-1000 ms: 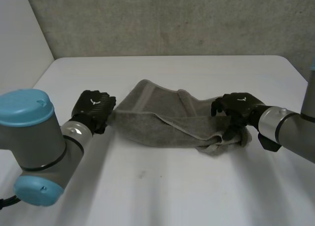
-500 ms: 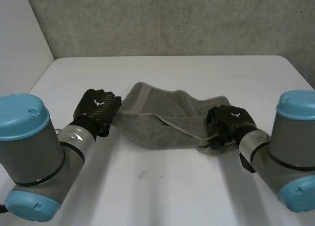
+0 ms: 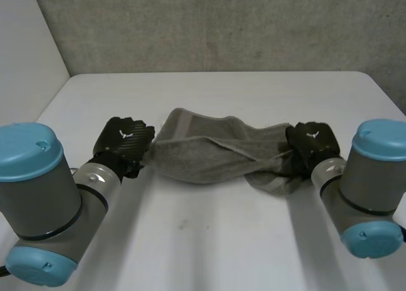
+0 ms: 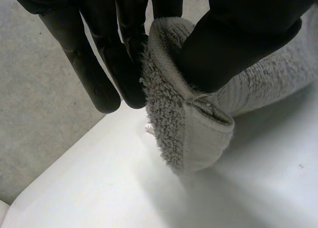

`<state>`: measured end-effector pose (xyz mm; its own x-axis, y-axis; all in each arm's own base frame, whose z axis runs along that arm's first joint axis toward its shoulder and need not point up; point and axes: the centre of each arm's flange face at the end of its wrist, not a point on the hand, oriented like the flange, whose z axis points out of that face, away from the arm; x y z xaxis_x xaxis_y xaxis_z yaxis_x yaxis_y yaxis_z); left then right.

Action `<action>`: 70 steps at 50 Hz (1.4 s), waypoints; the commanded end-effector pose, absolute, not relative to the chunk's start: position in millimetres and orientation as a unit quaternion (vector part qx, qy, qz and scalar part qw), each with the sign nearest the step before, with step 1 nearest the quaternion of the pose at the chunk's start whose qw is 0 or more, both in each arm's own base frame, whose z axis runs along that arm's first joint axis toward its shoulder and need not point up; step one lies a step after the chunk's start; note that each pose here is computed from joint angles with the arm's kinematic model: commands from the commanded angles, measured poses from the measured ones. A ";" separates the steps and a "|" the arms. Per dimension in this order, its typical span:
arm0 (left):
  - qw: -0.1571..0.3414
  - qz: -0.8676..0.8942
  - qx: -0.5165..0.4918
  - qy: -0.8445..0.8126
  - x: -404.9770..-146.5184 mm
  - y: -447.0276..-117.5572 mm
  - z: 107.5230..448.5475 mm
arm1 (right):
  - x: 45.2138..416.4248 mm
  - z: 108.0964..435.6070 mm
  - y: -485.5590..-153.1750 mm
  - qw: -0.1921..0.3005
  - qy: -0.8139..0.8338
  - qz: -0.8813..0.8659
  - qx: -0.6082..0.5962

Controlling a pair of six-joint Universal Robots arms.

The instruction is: Fold the towel.

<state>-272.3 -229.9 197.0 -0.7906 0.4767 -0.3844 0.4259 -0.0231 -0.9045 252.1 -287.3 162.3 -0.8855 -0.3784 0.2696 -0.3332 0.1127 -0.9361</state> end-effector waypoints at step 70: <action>-0.048 0.669 -0.265 -0.692 -232.8 -325.1 181.6 | 259.7 201.6 -307.3 -0.022 0.588 -0.514 -0.624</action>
